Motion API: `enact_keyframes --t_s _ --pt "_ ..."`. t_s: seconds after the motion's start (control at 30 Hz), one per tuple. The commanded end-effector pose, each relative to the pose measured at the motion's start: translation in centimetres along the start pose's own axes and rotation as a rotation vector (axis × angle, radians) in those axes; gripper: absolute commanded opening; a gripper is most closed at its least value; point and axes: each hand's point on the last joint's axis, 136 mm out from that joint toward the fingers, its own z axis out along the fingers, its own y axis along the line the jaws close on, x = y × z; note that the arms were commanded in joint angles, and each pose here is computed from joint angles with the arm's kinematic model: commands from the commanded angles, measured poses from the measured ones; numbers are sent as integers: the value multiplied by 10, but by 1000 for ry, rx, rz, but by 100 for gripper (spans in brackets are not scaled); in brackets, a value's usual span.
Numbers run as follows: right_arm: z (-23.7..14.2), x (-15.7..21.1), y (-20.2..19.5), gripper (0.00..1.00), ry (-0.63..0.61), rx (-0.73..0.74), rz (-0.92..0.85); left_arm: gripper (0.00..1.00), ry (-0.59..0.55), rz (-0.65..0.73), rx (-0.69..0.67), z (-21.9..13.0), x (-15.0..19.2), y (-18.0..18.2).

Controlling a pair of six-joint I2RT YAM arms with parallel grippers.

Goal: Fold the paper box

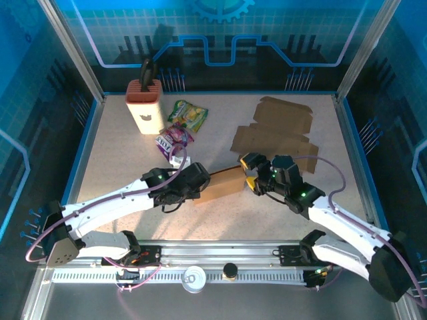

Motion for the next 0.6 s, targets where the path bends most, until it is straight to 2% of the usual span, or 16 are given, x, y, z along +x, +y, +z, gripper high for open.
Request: enact_keyframes --t_s 0.0,0.23,0.43,0.57 --pt "7 5 11 82 51 -49 65 0 58 36 -58 3 14 9" --pt "11 -1 -4 66 19 -9 83 1 46 54 -48 -2 11 5" --pt "14 -8 -15 55 -7 26 75 33 23 29 53 -20 6 -5" --pt "19 -9 -21 50 -8 43 75 45 8 -3 158 -36 1 -14"
